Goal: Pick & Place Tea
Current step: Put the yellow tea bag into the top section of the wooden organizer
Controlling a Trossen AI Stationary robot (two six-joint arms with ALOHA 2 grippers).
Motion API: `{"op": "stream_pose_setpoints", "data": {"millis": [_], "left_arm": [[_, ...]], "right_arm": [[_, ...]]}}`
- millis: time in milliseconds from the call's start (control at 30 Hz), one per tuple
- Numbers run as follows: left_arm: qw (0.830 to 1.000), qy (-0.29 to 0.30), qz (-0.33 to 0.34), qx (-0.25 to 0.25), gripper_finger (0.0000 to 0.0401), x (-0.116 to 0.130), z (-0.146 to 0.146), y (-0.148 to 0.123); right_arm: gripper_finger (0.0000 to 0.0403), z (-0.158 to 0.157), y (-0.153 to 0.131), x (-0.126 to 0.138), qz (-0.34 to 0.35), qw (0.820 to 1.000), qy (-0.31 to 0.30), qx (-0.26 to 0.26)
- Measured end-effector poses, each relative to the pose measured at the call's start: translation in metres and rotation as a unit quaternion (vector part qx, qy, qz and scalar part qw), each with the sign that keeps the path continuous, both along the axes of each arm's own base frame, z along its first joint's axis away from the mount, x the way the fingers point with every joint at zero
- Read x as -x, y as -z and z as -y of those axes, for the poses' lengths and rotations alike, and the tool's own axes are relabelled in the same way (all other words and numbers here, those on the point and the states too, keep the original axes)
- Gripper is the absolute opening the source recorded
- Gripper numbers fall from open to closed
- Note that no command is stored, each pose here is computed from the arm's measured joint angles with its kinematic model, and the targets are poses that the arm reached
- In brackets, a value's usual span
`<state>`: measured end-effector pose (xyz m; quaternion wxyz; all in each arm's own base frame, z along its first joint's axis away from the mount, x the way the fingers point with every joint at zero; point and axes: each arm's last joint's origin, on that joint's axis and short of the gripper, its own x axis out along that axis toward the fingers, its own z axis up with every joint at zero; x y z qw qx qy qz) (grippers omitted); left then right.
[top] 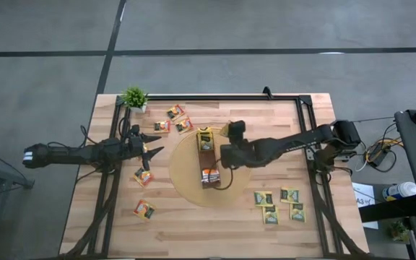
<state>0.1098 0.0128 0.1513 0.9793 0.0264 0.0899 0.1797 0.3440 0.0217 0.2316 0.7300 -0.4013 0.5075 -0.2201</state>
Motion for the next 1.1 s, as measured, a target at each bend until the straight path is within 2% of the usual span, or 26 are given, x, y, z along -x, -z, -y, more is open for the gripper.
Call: {"op": "stream_pose_setpoints", "data": {"millis": [200, 333, 467, 833, 1100], "left_arm": [[1.000, 0.000, 0.000, 0.000, 0.0202, 0.000, 0.000, 0.000], [1.000, 0.000, 0.000, 0.000, 0.0202, 0.000, 0.000, 0.000], [1.000, 0.000, 0.000, 0.000, 0.0202, 0.000, 0.000, 0.000], [1.000, 0.000, 0.000, 0.000, 0.0202, 0.000, 0.000, 0.000], [1.000, 0.000, -0.001, 0.000, 0.0202, 0.000, 0.000, 0.000]], "right_arm": [[0.0011, 0.004, -0.006, -0.016, 0.015, 0.997, -0.081, -0.005], [0.0011, 0.007, -0.008, -0.019, 0.009, 0.995, -0.099, 0.010], [0.0011, 0.011, -0.009, -0.022, 0.015, 0.993, -0.115, -0.004], [0.0011, 0.013, 0.036, -0.053, -0.055, 0.990, -0.130, 0.016], [0.0011, 0.019, 0.048, -0.078, -0.111, 0.982, -0.149, 0.039]]}}
